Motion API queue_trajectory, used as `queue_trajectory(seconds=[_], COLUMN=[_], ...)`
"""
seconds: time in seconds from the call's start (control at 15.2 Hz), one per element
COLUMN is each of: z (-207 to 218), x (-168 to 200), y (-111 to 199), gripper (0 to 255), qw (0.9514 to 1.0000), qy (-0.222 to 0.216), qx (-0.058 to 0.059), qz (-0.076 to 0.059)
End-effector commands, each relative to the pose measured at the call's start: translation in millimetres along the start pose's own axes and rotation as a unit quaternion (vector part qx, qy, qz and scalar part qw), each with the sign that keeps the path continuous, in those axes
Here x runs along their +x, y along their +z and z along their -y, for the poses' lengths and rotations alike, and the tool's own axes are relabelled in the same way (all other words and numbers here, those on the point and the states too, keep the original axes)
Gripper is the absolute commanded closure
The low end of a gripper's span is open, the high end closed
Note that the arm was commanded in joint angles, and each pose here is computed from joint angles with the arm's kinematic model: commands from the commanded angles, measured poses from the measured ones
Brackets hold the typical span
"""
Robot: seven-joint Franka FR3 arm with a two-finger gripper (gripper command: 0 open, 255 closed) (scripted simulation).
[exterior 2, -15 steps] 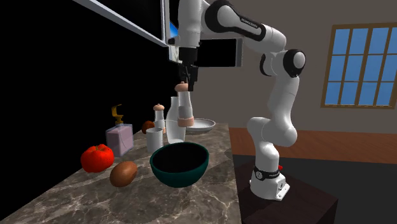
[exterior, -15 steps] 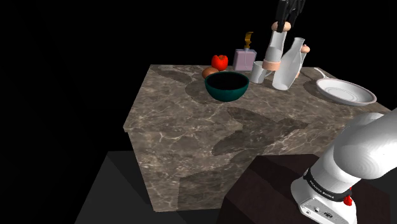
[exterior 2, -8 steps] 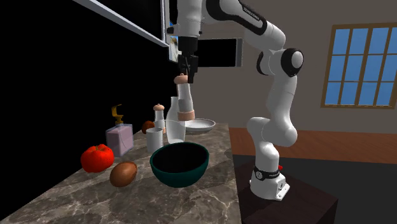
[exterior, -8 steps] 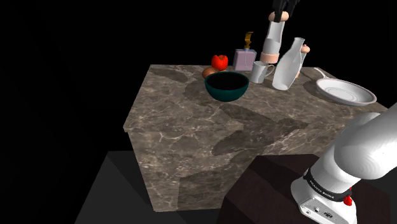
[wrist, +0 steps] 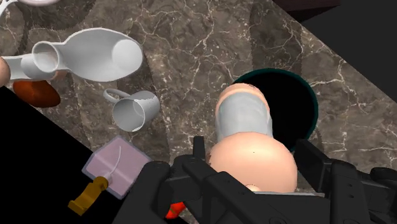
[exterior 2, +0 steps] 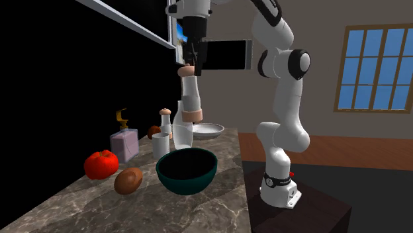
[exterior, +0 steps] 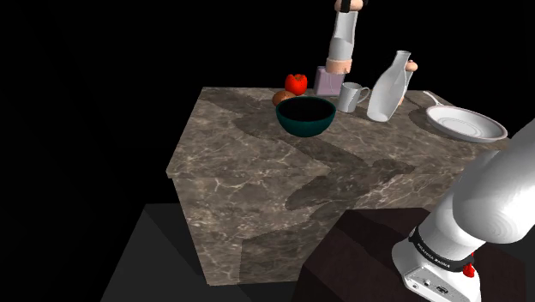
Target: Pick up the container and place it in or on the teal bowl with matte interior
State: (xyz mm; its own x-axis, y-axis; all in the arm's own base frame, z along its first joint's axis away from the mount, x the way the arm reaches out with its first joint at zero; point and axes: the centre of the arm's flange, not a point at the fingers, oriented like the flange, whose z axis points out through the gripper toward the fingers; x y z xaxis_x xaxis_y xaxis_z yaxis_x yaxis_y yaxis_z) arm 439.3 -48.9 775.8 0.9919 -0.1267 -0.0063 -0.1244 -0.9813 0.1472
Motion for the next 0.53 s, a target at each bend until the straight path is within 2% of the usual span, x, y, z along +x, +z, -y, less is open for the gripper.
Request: queue_trajectory(seconds=[0.0,0.2,0.46], z=[21.1,51.3,54.4], x=[10.4,25.7,25.9], y=[-12.9,-31.6,-10.7], gripper=[255,255,255], qw=[1.0,1.0,1.0], qy=[0.0,0.0,0.0], qx=[0.0,0.0,0.0], qz=[0.0,0.0,0.0])
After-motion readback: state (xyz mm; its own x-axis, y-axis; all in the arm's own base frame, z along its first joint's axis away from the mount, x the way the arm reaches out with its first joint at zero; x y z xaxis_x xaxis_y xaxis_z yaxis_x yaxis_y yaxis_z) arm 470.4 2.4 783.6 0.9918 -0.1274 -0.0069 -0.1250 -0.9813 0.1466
